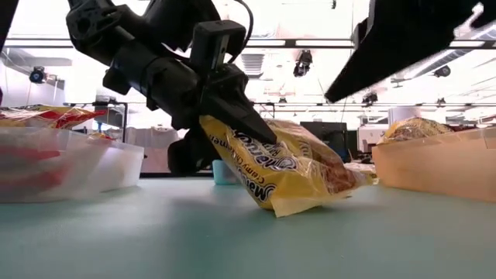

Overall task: Sort Maruchan noodles
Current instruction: Put the yellow noodle pack into the yellow bin

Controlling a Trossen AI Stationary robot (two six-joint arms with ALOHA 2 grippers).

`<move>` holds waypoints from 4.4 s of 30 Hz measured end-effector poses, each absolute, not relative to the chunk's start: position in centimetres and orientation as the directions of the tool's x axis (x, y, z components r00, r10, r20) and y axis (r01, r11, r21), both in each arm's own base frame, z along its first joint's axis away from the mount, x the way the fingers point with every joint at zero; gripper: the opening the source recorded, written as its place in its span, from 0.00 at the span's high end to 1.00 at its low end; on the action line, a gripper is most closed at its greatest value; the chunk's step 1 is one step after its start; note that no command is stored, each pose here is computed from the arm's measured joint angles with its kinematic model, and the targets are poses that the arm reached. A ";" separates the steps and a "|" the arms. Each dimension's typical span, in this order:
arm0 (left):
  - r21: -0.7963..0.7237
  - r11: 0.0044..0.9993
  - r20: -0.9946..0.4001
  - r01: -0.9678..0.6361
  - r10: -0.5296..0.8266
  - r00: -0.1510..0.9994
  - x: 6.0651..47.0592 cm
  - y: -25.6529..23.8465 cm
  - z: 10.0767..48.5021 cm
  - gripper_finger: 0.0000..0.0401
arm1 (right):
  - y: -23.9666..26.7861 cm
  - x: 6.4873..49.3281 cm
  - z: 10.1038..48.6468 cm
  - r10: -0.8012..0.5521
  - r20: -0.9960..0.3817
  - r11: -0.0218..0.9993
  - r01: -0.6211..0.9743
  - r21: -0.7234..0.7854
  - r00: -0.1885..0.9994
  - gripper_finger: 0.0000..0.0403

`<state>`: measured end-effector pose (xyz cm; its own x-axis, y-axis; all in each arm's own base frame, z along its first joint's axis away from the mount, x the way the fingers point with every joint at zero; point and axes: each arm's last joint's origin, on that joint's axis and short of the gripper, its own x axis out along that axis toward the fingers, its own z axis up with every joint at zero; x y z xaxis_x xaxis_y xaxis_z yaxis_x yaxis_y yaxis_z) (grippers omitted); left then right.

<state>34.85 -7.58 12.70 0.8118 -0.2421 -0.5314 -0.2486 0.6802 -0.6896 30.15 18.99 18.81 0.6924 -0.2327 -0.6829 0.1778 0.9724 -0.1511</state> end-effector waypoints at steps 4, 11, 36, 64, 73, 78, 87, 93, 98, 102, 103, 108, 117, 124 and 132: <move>-0.655 0.727 -0.521 -0.204 -0.239 0.819 34.8 -7.5 13.2 0.66 | 17.2 28.8 20.6 -0.267 -0.660 0.955 0.285 -0.083 0.703 0.68; -0.563 0.815 -0.508 -0.135 -0.213 0.835 34.5 -7.4 14.4 0.68 | 12.2 26.5 22.9 -0.437 -0.627 0.817 0.576 0.022 0.645 0.67; -0.402 0.915 -0.482 -0.041 -0.173 0.859 34.0 -6.9 16.4 0.68 | 5.9 29.3 25.7 -0.202 -0.613 0.799 0.490 0.347 0.764 0.30; -0.359 0.933 -0.422 0.035 -0.196 0.885 34.0 -7.5 17.3 0.68 | 6.1 29.9 27.4 -0.092 -0.593 0.853 0.371 0.368 0.800 0.27; -0.321 0.947 -0.403 0.014 -0.150 0.903 33.9 -7.3 17.9 0.68 | 7.0 29.7 27.0 -0.008 -0.613 0.865 0.313 0.392 0.790 0.26; -0.290 0.957 -0.383 0.013 -0.129 0.915 33.8 -7.2 18.6 0.68 | 7.7 29.5 26.9 0.033 -0.619 0.877 0.274 0.394 0.785 0.24; -0.263 0.964 -0.321 0.045 -0.132 0.938 34.1 -7.2 19.6 0.68 | 7.7 29.4 26.5 0.043 -0.630 0.909 0.232 0.347 0.776 0.25; -0.241 0.970 -0.294 0.026 -0.098 0.951 34.5 -7.2 20.4 0.68 | 7.9 29.5 26.5 0.091 -0.623 0.927 0.163 0.339 0.777 0.28; -0.226 0.974 -0.285 0.029 -0.094 0.954 34.7 -7.2 20.8 0.68 | 7.9 29.6 26.7 0.095 -0.601 0.936 0.134 0.325 0.794 0.31; -0.223 0.975 -0.280 0.022 -0.085 0.956 34.8 -7.2 20.9 0.68 | 7.9 29.6 26.7 0.095 -0.601 0.936 0.133 0.325 0.794 0.36; -0.223 0.975 -0.280 0.021 -0.085 0.956 34.8 -7.2 20.9 0.68 | 7.9 29.6 26.7 0.095 -0.601 0.936 0.133 0.325 0.794 0.38; -0.219 0.976 -0.280 0.021 -0.084 0.956 34.8 -7.2 20.9 0.68 | 7.9 29.6 26.7 0.095 -0.601 0.936 0.134 0.325 0.794 0.46; -0.208 0.978 -0.280 0.025 -0.084 0.956 34.8 -7.2 20.9 0.68 | 7.9 29.6 26.7 0.096 -0.601 0.937 0.133 0.324 0.793 0.63; -0.199 0.979 -0.280 0.031 -0.088 0.956 34.8 -7.2 20.9 0.65 | 7.9 29.6 26.7 0.097 -0.601 0.937 0.131 0.324 0.793 0.67; -0.176 0.984 -0.264 0.026 -0.073 0.962 34.6 -7.0 21.5 0.54 | 7.9 29.5 26.6 0.091 -0.615 0.933 0.149 0.329 0.783 0.68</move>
<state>34.63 -6.97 21.47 0.9617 -0.0726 -0.2643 0.0259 0.9840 -0.1760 29.52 7.89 26.58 0.7834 0.0915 -0.6148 0.1490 0.9326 0.3286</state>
